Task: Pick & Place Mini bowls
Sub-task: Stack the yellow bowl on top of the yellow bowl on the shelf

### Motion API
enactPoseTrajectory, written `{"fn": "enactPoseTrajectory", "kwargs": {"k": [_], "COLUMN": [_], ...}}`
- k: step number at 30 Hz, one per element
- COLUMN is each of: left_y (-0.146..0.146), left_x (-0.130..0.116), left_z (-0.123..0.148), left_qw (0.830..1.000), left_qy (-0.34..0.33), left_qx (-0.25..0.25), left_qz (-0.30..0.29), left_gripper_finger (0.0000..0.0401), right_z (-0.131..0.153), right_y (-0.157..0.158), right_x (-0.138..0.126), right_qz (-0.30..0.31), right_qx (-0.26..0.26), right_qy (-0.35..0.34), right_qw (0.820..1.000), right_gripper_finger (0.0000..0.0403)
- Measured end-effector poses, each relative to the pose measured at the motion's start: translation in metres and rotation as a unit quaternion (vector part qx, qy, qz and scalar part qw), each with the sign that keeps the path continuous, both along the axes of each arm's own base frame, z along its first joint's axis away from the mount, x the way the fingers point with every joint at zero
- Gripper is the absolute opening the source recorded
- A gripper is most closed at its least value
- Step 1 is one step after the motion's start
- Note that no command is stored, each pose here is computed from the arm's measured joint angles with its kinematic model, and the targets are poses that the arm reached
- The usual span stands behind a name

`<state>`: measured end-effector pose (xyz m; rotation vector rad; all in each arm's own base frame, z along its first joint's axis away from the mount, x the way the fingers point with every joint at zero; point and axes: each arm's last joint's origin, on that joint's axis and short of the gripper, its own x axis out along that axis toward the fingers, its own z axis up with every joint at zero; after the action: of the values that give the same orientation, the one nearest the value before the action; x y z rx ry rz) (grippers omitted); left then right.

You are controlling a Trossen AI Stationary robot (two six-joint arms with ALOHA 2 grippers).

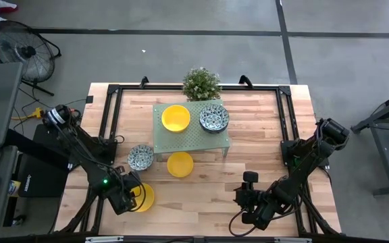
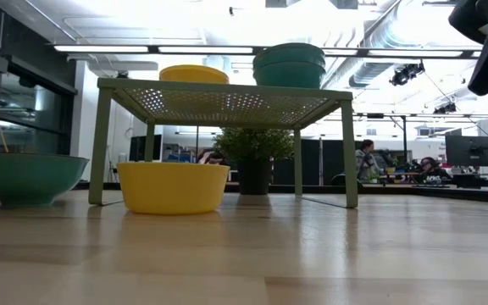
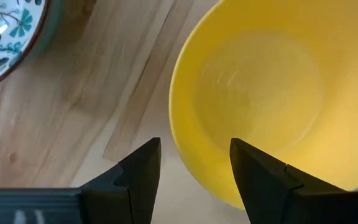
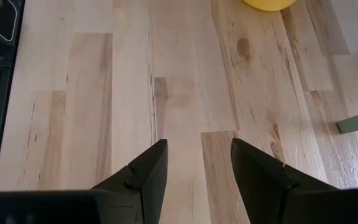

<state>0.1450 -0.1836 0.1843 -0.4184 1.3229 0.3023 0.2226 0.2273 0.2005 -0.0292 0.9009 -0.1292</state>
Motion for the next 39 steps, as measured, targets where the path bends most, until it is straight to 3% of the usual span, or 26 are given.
{"fn": "enactPoseTrajectory", "kwargs": {"k": [14, 30, 37, 39], "left_y": [0.000, 0.003, 0.002, 0.001], "left_x": [0.002, 0.000, 0.000, 0.000], "left_z": [0.000, -0.010, -0.010, -0.009], "left_qw": [1.000, 1.000, 0.999, 0.999], "left_qy": [-0.025, -0.027, -0.026, -0.027], "left_qx": [0.007, 0.010, 0.007, 0.005], "left_qz": [0.006, -0.001, -0.023, -0.027], "left_gripper_finger": [0.0118, 0.0108, 0.0017, 0.0008], "right_z": [0.000, 0.000, 0.000, 0.000], "right_y": [0.000, 0.000, 0.000, 0.000], "right_x": [0.000, 0.000, 0.000, 0.000], "right_qz": [0.000, 0.000, 0.000, 0.000], "right_qx": [0.000, 0.001, 0.001, 0.001], "right_qy": [0.000, -0.001, -0.001, -0.001], "right_qw": [1.000, 1.000, 1.000, 1.000], "right_gripper_finger": [0.0165, 0.0165, 0.0165, 0.0165]}}
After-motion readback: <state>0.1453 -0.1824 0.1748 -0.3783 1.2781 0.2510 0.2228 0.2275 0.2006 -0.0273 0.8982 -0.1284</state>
